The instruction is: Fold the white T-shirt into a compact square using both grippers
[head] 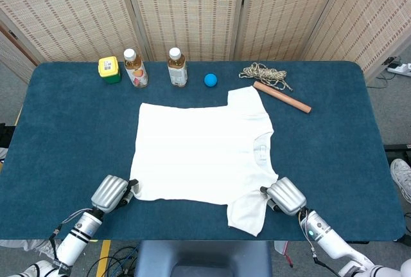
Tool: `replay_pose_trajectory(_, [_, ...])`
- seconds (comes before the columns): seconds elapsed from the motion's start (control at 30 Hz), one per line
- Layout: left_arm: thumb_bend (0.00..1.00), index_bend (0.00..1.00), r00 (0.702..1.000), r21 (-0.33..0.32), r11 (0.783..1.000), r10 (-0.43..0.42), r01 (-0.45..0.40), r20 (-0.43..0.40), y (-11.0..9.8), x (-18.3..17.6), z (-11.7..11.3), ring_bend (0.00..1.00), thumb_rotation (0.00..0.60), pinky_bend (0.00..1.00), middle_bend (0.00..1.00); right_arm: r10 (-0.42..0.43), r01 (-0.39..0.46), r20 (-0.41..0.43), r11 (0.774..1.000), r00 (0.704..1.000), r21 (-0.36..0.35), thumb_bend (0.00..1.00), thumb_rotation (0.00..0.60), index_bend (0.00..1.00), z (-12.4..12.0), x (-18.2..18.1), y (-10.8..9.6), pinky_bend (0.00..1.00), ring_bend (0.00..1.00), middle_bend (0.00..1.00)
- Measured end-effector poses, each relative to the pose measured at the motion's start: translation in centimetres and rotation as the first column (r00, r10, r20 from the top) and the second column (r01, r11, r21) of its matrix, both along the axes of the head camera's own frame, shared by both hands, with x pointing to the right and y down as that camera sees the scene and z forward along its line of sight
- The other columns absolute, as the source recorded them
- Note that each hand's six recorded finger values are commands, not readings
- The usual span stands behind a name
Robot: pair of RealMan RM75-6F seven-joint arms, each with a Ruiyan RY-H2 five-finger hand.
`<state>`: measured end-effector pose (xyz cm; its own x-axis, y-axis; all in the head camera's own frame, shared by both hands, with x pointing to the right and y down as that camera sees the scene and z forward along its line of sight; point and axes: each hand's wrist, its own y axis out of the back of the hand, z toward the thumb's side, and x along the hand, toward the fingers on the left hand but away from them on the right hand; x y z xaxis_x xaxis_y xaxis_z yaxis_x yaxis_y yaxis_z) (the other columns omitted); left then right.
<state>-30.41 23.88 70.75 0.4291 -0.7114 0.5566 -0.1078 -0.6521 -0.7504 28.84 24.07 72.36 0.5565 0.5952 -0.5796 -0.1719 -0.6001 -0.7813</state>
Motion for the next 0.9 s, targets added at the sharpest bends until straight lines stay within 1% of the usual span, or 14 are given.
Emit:
replay_pose_trajectory(0.1, [0.58, 0.57, 1.0, -0.001, 1.0, -0.005, 0.005, -0.008, 0.0, 0.0, 0.0, 0.86, 0.6, 1.0, 0.95, 0.006, -0.006, -0.003, 1.0, 1.0, -0.008, 0.51, 0.6, 0.65, 0.0, 0.2, 0.1, 1.0, 0.99, 0.95])
replay_pose_trajectory(0.2, [0.58, 0.58, 1.0, -0.012, 1.0, -0.018, 0.018, -0.025, 0.1, -0.1, -0.1, 0.86, 0.6, 1.0, 0.95, 0.009, -0.009, 0.009, 1.0, 1.0, -0.001, 0.52, 0.6, 0.69, -0.3, 0.2, 0.0, 1.0, 0.99, 0.95])
replay_pose_trajectory(0.37, [0.58, 0.59, 0.994, -0.042, 0.997, -0.066, 0.062, -0.085, 0.0, -0.3, -0.6, 0.86, 0.6, 1.0, 0.95, 0.019, -0.02, 0.046, 1.0, 0.999, 0.017, 0.54, 0.6, 0.73, -1.6, 0.0, -0.2, 1.0, 0.99, 0.96])
replay_pose_trajectory(0.47, [0.58, 0.59, 0.99, -0.05, 0.995, -0.087, 0.082, -0.111, -0.1, -0.6, -1.3, 0.86, 0.6, 1.0, 0.95, 0.028, -0.03, 0.074, 0.999, 0.997, 0.022, 0.55, 0.6, 0.76, -2.7, 0.0, -0.2, 1.0, 1.0, 0.97])
replay_pose_trajectory(0.67, [0.58, 0.59, 0.978, -0.091, 0.988, -0.14, 0.127, -0.154, 0.1, -1.8, -2.6, 0.86, 0.6, 1.0, 0.95, 0.038, -0.043, 0.123, 0.998, 0.992, 0.038, 0.57, 0.6, 0.77, -5.4, 0.2, -0.2, 1.0, 1.0, 0.98])
replay_pose_trajectory(0.8, [0.58, 0.6, 0.969, -0.108, 0.982, -0.17, 0.152, -0.178, 0.4, -2.7, -3.7, 0.86, 0.6, 1.0, 0.96, 0.038, -0.046, 0.154, 0.998, 0.987, 0.051, 0.57, 0.6, 0.79, -7.1, 0.4, -0.2, 1.0, 1.0, 0.98])
replay_pose_trajectory(0.9, [0.58, 0.6, 0.961, -0.119, 0.977, -0.196, 0.175, -0.197, 0.9, -3.3, -4.5, 0.86, 0.6, 1.0, 0.96, 0.027, -0.035, 0.169, 0.998, 0.985, 0.045, 0.57, 0.6, 0.79, -8.1, 0.7, 0.0, 1.0, 1.0, 0.99])
